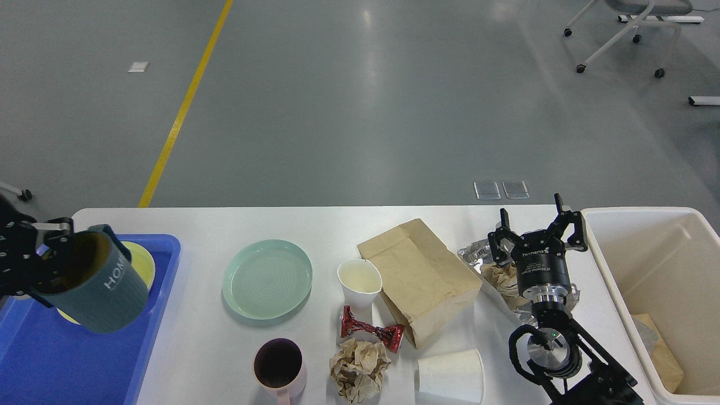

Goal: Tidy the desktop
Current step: 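Place the teal mug on the blue tray and release it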

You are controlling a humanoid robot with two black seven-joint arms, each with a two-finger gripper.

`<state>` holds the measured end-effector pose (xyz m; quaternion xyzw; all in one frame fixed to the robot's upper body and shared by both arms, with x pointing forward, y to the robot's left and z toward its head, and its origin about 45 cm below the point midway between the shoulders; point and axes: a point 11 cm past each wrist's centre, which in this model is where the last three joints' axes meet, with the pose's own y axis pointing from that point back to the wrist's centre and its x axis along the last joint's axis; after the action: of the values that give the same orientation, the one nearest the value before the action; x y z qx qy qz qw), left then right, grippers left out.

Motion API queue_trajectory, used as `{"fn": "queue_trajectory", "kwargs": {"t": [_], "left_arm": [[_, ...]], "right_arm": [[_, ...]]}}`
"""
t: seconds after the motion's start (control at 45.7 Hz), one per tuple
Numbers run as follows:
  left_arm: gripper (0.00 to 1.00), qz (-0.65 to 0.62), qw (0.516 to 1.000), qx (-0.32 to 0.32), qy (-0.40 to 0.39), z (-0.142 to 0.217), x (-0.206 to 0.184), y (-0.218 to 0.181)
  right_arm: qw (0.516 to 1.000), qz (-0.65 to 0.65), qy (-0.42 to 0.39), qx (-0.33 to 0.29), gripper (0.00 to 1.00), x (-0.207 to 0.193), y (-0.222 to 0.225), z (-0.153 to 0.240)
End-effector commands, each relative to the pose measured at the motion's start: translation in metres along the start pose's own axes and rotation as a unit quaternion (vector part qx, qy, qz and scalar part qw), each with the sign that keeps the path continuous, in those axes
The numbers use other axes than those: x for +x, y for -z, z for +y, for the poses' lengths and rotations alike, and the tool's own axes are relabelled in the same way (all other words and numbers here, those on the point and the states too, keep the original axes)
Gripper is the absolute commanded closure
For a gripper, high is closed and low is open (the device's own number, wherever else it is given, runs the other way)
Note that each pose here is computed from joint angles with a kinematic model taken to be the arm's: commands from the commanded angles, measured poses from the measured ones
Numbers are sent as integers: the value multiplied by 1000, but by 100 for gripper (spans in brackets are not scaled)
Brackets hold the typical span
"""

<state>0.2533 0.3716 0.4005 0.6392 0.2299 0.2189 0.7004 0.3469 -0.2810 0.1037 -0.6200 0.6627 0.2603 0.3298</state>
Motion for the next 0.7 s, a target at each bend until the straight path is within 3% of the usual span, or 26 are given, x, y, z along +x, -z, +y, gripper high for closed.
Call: {"fn": "queue_trajectory", "kwargs": {"t": [0.0,0.306,0.678], "left_arm": [[100,45,999,15,-22,-22,30,55],[100,43,994,80,-63,-116,75,142],[100,114,987,65,-89,-184,94,213]], "right_arm": [[1000,0,0,0,0,0,0,0],[1000,0,0,0,0,0,0,0],[1000,0,0,0,0,0,0,0]]}}
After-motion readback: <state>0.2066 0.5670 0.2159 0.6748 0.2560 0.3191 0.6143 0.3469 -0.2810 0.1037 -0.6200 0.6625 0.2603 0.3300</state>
